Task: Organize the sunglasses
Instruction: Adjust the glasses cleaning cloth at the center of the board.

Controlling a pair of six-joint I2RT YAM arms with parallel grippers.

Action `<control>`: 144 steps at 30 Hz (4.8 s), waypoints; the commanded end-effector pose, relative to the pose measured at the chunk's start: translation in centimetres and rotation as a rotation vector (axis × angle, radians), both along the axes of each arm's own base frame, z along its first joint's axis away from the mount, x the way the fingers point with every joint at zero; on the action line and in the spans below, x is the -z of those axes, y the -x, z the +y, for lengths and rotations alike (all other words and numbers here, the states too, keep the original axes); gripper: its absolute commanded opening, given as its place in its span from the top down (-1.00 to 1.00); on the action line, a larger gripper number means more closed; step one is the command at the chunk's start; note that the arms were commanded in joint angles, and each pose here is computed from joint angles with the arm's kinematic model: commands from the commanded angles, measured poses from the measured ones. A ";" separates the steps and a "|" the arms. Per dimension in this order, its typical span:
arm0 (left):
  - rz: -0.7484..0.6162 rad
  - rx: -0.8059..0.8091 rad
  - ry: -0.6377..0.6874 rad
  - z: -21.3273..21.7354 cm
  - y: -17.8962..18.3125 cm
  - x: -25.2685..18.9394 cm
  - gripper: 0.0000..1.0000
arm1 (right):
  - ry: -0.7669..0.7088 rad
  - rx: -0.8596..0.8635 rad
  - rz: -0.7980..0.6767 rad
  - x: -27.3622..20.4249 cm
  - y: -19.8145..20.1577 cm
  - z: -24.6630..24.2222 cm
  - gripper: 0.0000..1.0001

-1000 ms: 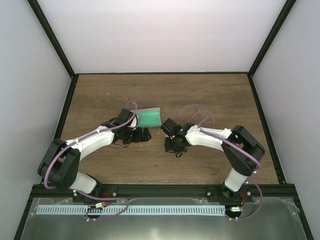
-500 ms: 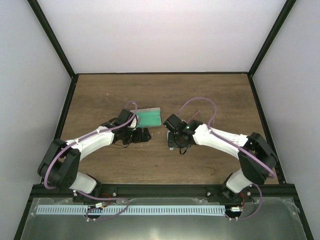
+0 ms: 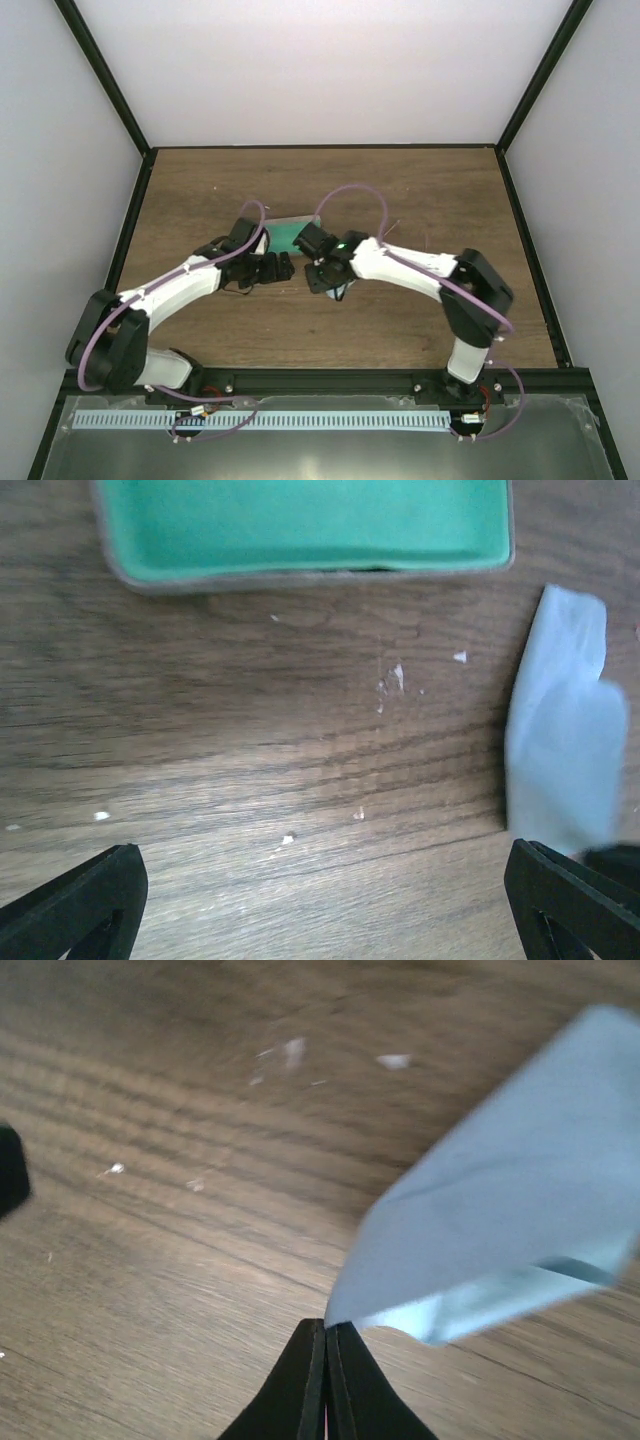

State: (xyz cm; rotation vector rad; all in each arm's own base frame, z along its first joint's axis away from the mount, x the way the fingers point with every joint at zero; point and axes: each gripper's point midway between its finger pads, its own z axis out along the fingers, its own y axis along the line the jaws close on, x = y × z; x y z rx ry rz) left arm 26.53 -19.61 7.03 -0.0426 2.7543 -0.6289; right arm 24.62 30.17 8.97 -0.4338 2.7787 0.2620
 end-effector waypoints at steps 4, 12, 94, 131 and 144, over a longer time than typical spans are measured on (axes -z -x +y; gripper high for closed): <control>-0.041 -0.152 -0.075 4.3 0.8 -1.6 -1.00 | 0.034 -0.260 -0.001 1.6 2.8 7.9 0.81; -0.023 -0.126 -0.009 3.7 1.9 -0.7 -1.00 | -0.041 -0.092 -0.052 -0.7 1.5 3.5 0.46; -0.067 0.084 -0.079 -1.1 1.2 -0.3 -0.93 | 0.140 0.070 0.137 7.7 2.0 -2.9 0.55; -0.066 0.101 -0.090 -0.8 1.5 0.2 -0.93 | 0.147 0.083 0.015 3.9 -2.6 -1.5 0.90; -0.060 0.121 -0.088 -0.8 2.0 0.2 -0.93 | 0.153 0.130 -0.012 3.7 -7.0 -3.3 0.89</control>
